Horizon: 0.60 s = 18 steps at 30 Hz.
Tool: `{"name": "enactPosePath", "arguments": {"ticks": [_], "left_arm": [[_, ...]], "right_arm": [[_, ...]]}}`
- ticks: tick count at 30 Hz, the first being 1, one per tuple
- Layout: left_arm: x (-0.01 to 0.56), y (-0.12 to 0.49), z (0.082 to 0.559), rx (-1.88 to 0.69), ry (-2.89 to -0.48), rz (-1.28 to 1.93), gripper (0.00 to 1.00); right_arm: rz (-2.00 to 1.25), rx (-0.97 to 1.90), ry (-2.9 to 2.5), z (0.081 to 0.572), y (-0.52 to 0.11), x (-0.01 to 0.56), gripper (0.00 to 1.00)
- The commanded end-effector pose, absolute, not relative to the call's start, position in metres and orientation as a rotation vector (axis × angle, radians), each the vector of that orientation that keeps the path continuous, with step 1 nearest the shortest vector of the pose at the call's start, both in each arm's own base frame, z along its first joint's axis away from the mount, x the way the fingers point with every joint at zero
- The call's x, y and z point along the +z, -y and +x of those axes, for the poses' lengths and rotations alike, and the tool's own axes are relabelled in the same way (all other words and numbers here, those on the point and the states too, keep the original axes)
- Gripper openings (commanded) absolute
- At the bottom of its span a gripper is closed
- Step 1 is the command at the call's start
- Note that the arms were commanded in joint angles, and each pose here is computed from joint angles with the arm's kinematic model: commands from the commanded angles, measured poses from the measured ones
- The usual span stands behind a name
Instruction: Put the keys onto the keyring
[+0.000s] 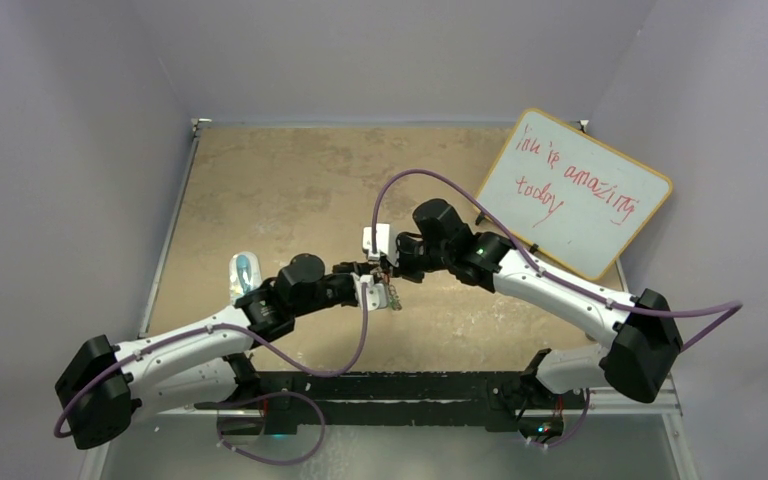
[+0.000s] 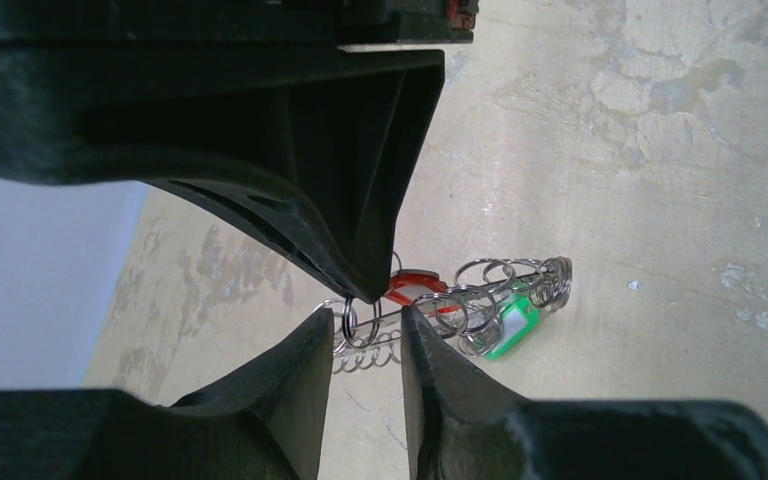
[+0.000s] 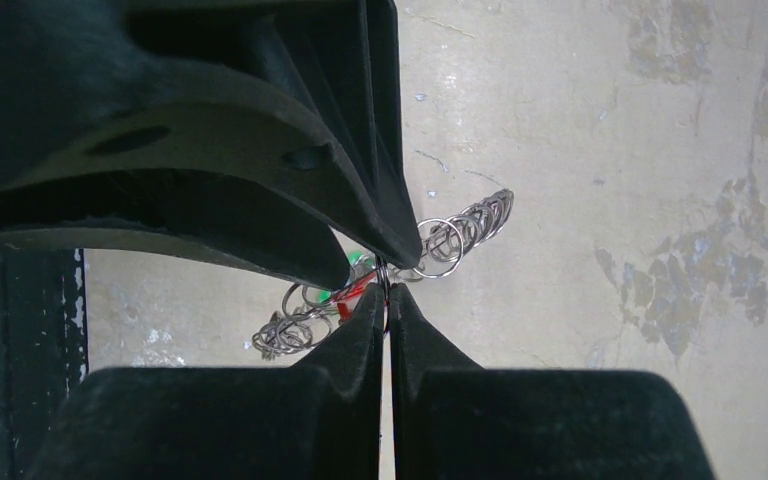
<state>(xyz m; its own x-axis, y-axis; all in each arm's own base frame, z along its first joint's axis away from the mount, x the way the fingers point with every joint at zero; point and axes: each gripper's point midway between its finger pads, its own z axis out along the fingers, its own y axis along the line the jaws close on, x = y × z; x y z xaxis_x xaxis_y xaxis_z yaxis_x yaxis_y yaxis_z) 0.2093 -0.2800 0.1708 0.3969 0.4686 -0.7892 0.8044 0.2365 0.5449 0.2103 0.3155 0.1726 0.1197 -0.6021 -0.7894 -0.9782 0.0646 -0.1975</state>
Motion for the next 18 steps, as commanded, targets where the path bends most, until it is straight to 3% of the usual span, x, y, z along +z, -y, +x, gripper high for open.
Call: {"name": "enactPosePath", "arguments": {"ticks": [1,6,9,15,17,18], "left_arm": [[0.206,0.287,0.209,-0.378,-1.153,1.322,0.22],[0.195,0.288,0.209,-0.374,-1.183,1.355,0.09],[0.190,0.289,0.212,-0.358,-1.200,1.378,0.09],[0.182,0.288,0.219,-0.317,-1.232,1.402,0.19],[0.181,0.288,0.220,-0.313,-1.238,1.403,0.17],[0.180,0.289,0.220,-0.315,-1.240,1.408,0.12]], "right_arm": [[-1.601,0.637,-1.483,0.212,-0.327,0.197,0.00],[-1.597,0.645,-1.467,0.211,-0.328,0.201,0.00],[-1.595,0.648,-1.458,0.210,-0.328,0.203,0.00],[-1.595,0.652,-1.447,0.210,-0.329,0.205,0.00],[-1.594,0.653,-1.447,0.210,-0.329,0.205,0.00],[-1.596,0.653,-1.445,0.210,-0.329,0.204,0.00]]}}
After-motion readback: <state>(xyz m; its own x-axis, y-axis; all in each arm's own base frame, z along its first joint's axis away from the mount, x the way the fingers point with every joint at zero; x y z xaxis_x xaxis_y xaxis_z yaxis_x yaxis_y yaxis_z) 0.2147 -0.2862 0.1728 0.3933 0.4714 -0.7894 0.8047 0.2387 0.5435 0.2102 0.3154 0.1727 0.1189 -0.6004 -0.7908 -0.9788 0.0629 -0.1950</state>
